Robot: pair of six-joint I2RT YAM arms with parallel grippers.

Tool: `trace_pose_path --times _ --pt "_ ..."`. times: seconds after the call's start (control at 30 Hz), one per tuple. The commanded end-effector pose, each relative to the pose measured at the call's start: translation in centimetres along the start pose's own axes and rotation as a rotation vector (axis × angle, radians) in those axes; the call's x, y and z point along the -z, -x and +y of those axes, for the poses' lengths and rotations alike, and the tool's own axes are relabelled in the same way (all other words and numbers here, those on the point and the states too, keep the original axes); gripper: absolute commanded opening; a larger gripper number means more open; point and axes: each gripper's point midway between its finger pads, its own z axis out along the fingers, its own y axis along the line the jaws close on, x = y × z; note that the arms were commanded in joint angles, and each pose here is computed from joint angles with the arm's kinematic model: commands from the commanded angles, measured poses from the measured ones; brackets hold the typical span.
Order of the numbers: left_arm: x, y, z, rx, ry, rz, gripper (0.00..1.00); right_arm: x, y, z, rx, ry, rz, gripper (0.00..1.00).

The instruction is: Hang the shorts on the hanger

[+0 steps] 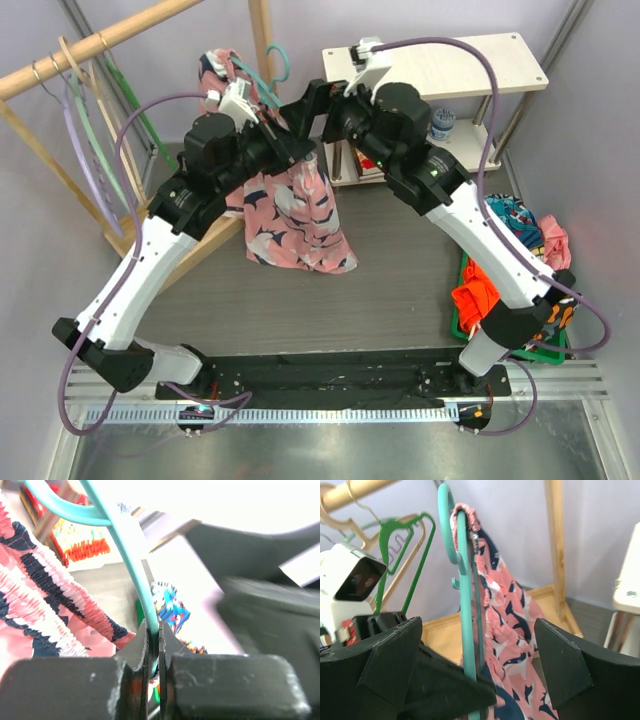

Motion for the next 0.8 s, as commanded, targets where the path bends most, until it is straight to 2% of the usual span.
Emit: trace_pose_path --times 0.0,0.2,0.27,0.47,0.77 --pt "0.1 6.0 -3.3 0.014 -0.103 -0.172 0.0 4.3 9.0 -1.6 0.012 -0.051 -0.229 0.99" --pt "-2.0 10.5 -3.0 0.037 -0.109 -0.25 0.0 6.9 11.9 -4.8 0.025 -0.127 -0.296 1.0" --pt "-1.9 12.5 -3.8 0.028 -0.135 -0.284 0.0 7.5 11.9 -5.4 0.03 -0.141 -0.297 1.0" --pt "-4.8 16.7 -2.2 0.065 -0.141 -0.347 0.0 8.4 12.1 -6.7 0.037 -0.172 -0.306 1.0" --pt "-7.5 21.2 -1.2 0.038 -0.206 -0.453 0.0 9.1 11.3 -6.8 0.043 -0.165 -0.294 1.0"
